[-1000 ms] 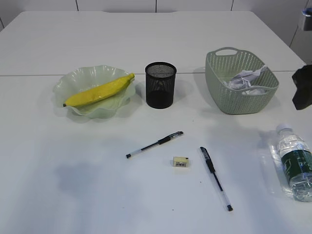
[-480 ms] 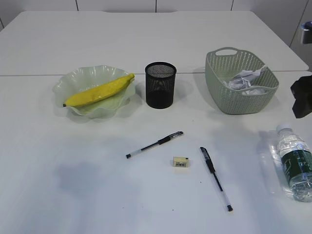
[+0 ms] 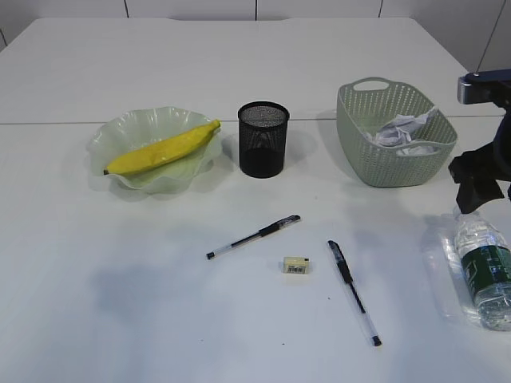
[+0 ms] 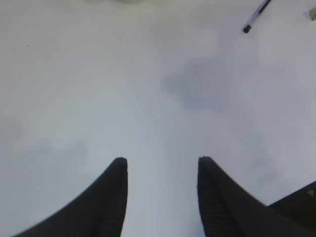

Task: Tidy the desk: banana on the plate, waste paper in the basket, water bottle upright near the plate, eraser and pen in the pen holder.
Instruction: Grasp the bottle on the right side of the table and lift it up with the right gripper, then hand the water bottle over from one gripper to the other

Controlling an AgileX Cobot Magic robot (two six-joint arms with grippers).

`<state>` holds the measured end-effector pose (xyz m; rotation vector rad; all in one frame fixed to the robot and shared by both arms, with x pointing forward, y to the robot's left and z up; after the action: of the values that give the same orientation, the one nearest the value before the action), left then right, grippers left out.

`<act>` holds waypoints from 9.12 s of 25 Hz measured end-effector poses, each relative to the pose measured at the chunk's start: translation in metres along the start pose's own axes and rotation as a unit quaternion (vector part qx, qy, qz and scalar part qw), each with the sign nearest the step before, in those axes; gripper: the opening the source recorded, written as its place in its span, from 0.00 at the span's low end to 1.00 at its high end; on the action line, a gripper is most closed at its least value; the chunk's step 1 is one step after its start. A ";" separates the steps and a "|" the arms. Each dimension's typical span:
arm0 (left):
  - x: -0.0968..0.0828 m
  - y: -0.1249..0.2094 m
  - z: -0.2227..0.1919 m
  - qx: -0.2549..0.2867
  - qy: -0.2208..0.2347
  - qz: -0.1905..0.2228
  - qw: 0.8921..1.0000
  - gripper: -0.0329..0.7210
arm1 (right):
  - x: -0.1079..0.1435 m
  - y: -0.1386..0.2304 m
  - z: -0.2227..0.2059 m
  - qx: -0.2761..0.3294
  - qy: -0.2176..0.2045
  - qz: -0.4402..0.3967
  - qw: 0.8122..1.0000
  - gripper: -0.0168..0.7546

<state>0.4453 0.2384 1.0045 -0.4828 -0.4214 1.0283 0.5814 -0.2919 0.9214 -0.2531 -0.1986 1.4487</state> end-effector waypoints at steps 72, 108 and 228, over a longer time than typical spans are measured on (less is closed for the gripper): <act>0.004 -0.009 -0.017 0.003 -0.003 0.007 1.000 0.65 | -0.035 -0.018 -0.095 0.063 -0.027 -0.064 0.996 0.80; 0.003 -0.003 -0.017 0.017 0.000 0.010 1.000 0.65 | -0.034 -0.020 -0.106 0.062 -0.030 -0.060 0.996 0.79; -0.058 -0.111 0.031 -0.302 0.143 -0.064 0.940 0.65 | 0.164 -0.022 0.244 -0.401 -0.447 0.330 0.729 0.52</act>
<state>0.4799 0.1456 1.0865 -1.1259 -0.4987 0.6736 0.5510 -0.1184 1.1585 -0.3143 -1.7078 2.0298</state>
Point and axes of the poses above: a point on each arm's last joint axis where the gripper is mounted, z pointing back along that axis away from the gripper, x along the wrist's bending axis when the last joint is at zero, y = z × x, the point moved 10 cm from there along -z, pointing out along that axis toward the gripper, and after that the axes turned 10 degrees about -z, right-handed, at the moved point
